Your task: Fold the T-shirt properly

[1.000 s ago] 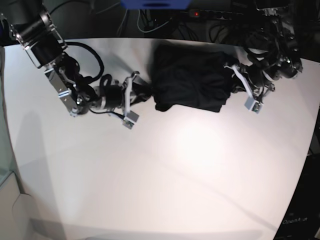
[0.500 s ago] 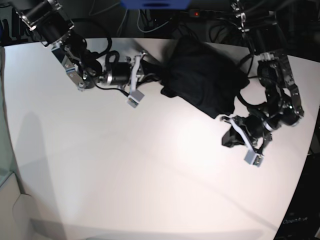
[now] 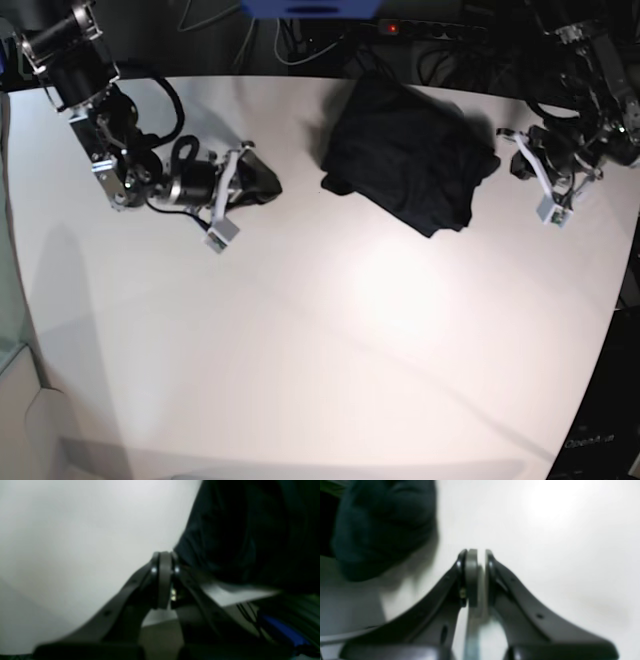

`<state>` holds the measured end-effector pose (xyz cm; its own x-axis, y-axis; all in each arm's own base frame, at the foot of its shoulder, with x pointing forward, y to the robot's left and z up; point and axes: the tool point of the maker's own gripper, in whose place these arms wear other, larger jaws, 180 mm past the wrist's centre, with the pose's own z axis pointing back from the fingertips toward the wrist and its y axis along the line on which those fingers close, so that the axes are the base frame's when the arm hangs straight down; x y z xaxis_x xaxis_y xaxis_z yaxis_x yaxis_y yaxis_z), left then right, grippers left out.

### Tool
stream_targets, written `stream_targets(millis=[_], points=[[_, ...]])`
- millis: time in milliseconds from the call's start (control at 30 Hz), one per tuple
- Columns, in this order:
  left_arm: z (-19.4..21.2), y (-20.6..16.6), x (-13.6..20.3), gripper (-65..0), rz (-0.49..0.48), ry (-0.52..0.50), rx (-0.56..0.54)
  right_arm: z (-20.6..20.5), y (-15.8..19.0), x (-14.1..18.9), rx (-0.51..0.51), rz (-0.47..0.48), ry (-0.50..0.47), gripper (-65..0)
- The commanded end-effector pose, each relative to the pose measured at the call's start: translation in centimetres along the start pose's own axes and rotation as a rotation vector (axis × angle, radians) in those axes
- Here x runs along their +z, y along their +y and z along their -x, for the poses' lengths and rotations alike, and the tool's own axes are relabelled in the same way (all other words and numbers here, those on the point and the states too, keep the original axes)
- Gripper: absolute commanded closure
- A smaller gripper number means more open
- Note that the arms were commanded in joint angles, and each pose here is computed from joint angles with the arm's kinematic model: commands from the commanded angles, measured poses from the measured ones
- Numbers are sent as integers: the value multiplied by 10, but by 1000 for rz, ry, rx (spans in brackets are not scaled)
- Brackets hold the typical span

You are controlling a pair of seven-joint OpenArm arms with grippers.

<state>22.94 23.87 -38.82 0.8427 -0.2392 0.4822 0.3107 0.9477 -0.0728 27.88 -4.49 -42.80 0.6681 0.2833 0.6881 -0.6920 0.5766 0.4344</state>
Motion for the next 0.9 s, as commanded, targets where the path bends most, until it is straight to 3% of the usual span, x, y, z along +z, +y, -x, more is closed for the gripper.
stream_targets(millis=[0,300,600,867], points=[[-3,-2,3,0,4,-24,-10,-14,-6,5,16,16,-27,-44],[19,-43,-24,0,117,-64,75,-27,6,-9,20,-17,-53,-44],[-63,-79,-79,0,294,-249,160,5,60,-30,-48,-119,-47,-44],[-151,-72,-74,0,322,-391,139,20,74,-8,-8,-126,-35,-44]])
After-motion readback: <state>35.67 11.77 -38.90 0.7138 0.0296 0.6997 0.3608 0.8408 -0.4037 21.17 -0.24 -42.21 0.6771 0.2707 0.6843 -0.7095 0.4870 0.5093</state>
